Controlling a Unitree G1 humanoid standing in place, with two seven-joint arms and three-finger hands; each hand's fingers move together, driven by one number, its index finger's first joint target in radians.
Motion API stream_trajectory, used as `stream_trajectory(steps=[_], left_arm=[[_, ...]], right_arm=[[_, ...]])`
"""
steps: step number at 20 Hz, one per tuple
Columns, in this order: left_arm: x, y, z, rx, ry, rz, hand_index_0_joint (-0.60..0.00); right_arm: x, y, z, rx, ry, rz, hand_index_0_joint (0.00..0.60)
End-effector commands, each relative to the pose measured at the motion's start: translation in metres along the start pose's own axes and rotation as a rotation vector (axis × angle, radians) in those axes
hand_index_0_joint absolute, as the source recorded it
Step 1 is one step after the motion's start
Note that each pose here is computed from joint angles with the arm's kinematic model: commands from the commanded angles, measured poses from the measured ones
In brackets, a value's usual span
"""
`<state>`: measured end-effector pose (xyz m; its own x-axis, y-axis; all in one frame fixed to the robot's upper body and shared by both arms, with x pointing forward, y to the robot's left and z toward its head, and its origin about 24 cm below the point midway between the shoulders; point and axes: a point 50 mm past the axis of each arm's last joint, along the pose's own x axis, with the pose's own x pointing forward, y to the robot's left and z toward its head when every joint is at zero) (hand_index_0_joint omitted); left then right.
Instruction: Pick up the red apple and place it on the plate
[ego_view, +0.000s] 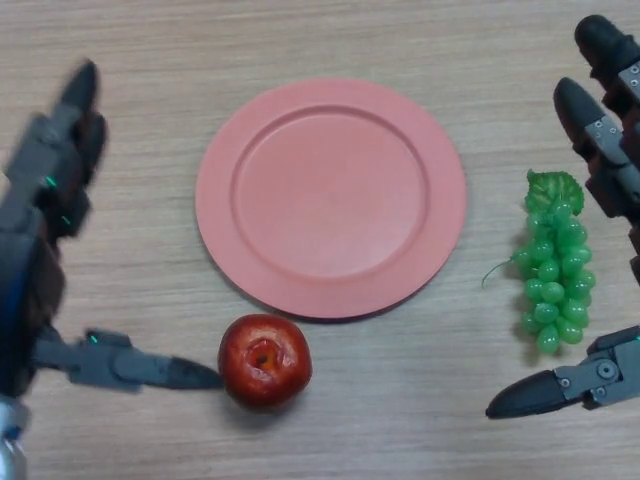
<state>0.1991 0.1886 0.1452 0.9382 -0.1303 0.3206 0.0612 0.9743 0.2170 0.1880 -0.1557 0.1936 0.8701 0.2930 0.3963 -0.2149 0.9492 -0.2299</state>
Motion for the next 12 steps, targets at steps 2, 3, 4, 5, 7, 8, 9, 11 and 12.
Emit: stream_trajectory(steps=[2,3,4,5,7,8,9,11,12], left_arm=[[-0.009,-0.008,0.008,0.044,-0.178,0.064,0.0],[-0.011,-0.015,0.001,0.064,-0.178,0.055,0.0],[-0.013,-0.019,-0.005,0.083,-0.173,0.052,0.0],[-0.013,-0.023,-0.01,0.097,-0.172,0.05,0.0],[-0.012,-0.025,-0.017,0.094,-0.166,0.073,0.0],[-0.01,-0.026,-0.016,0.084,-0.164,0.09,0.0],[-0.009,-0.028,-0.011,0.085,-0.178,0.091,0.0],[-0.01,-0.031,-0.011,0.096,-0.205,0.074,0.0],[-0.012,-0.032,-0.017,0.104,-0.194,0.072,0.0]], right_arm=[[0.0,-0.005,0.021,-0.097,-0.165,-0.051,0.0],[0.0,-0.005,0.02,-0.099,-0.161,-0.053,0.0],[0.001,-0.005,0.019,-0.104,-0.16,-0.055,0.0],[0.001,-0.006,0.017,-0.106,-0.158,-0.057,0.0],[0.002,-0.012,0.012,-0.103,-0.155,-0.08,0.0],[0.003,-0.013,0.012,-0.097,-0.155,-0.095,0.0],[0.004,-0.012,0.015,-0.097,-0.158,-0.096,0.0],[0.005,-0.013,0.015,-0.104,-0.165,-0.08,0.0],[0.005,-0.013,0.013,-0.104,-0.165,-0.078,0.0]])
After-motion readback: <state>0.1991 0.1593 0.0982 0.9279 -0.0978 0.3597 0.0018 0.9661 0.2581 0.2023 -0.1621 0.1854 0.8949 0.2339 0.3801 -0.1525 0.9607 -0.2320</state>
